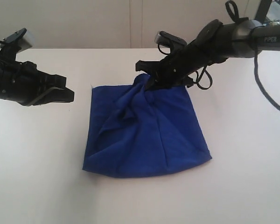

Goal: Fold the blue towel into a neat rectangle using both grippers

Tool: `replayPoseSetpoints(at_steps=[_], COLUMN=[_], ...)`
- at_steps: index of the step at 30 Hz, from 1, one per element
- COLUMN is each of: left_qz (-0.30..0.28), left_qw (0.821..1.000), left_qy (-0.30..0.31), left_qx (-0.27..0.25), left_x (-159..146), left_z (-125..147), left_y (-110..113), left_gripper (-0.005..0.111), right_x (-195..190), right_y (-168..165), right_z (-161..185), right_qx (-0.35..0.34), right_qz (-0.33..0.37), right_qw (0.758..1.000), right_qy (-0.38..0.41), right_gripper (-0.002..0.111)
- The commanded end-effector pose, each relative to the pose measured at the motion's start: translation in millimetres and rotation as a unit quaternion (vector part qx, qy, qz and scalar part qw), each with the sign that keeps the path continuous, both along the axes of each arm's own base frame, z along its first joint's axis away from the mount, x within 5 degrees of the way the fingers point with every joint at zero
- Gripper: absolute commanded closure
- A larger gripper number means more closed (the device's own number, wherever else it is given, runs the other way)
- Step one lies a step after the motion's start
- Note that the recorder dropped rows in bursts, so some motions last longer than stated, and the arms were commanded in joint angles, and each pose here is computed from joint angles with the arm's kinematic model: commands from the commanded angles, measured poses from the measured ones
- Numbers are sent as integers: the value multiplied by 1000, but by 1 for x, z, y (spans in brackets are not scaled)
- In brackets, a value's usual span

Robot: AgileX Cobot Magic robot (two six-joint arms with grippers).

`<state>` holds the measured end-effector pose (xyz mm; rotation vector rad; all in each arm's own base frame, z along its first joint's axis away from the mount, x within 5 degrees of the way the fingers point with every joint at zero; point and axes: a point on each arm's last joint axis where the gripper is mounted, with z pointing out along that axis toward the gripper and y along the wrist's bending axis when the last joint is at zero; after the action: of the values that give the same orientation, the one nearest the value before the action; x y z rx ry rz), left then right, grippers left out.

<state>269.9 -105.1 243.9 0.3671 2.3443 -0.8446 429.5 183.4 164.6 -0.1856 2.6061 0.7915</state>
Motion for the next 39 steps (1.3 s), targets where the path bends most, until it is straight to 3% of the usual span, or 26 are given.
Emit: replayPoseSetpoints(at_steps=[1,6,14,23,31,39], left_qz=[5,6,6,6,6,5], left_qw=[1000,1000,1000,1000,1000,1000], left_qy=[-2,-2,-2,-2,-2,-1], left_qx=[-5,-5,-5,-5,-5,-5], left_x=[0,1,1,1,1,0], left_z=[1,1,1,1,1,1], left_y=[-1,-1,-1,-1,-1,-1], left_gripper=[107,107,107,107,107,107], right_x=[-11,-14,-14,-7,-8,-9], right_y=[14,26,21,-9,-33,-33], right_z=[-7,-16,-2,30,16,-8], right_qx=[-7,-13,-4,30,51,96], right_qz=[51,63,55,-26,-67,-100], right_qw=[999,998,998,998,992,979], right_qy=[19,14,17,40,99,150], right_gripper=[108,106,79,78,78,64])
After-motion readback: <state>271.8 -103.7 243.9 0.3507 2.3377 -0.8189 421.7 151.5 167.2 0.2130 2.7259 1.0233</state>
